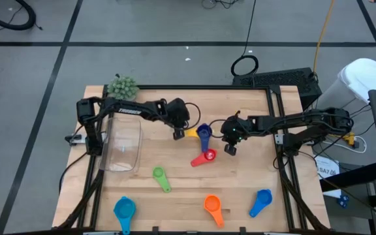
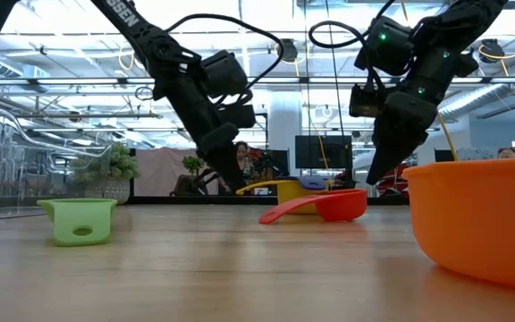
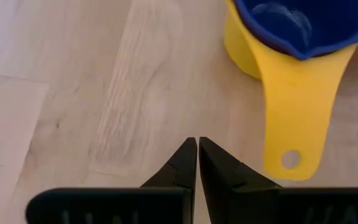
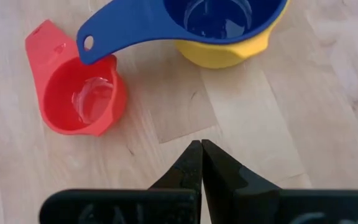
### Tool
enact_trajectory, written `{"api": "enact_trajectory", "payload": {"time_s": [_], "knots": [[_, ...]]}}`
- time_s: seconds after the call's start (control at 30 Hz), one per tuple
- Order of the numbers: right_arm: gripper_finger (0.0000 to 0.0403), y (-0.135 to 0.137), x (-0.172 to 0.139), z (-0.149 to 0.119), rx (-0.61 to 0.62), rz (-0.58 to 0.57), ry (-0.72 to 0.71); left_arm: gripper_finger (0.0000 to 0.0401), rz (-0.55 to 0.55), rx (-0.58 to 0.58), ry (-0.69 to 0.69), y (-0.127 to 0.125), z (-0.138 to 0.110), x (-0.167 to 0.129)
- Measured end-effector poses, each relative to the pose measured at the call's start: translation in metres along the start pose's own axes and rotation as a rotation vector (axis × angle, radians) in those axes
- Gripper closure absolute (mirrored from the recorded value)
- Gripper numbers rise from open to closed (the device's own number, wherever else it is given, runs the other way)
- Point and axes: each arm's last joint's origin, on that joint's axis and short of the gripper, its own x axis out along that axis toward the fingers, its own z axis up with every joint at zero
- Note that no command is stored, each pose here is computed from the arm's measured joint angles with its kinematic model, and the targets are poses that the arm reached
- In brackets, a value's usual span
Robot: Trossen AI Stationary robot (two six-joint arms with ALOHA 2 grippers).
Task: Nest measuring cups in basket
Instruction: Adjust the stacked measuring cup on the table
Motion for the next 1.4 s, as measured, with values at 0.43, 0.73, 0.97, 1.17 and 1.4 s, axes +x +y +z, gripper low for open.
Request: {"api": "enact_trajectory", "payload": {"time_s": [0.43, 0.73, 0.97, 1.17, 1.4], "knots": [[0.0403, 0.001, 0.0, 0.001, -0.005, 0.003, -0.009, 0.038, -0.363, 0.025, -0.007, -0.056, 0.004, -0.001], [0.0403, 0.0, 0.0, 0.0, -0.002, -0.007, -0.005, 0.038, -0.19, -0.009, -0.023, -0.037, 0.009, -0.016], [0.0403, -0.005, 0.0, 0.001, -0.053, -0.178, -0.03, 0.038, -0.18, -0.026, 0.023, -0.033, 0.004, -0.017], [0.0403, -0.013, 0.001, 0.003, -0.055, -0.228, -0.032, 0.038, -0.188, -0.033, 0.047, -0.038, 0.002, -0.016], [0.0403, -0.011, 0.021, -0.01, -0.018, -0.15, 0.065, 0.038, -0.205, -0.029, -0.007, -0.05, 0.007, -0.008]]}}
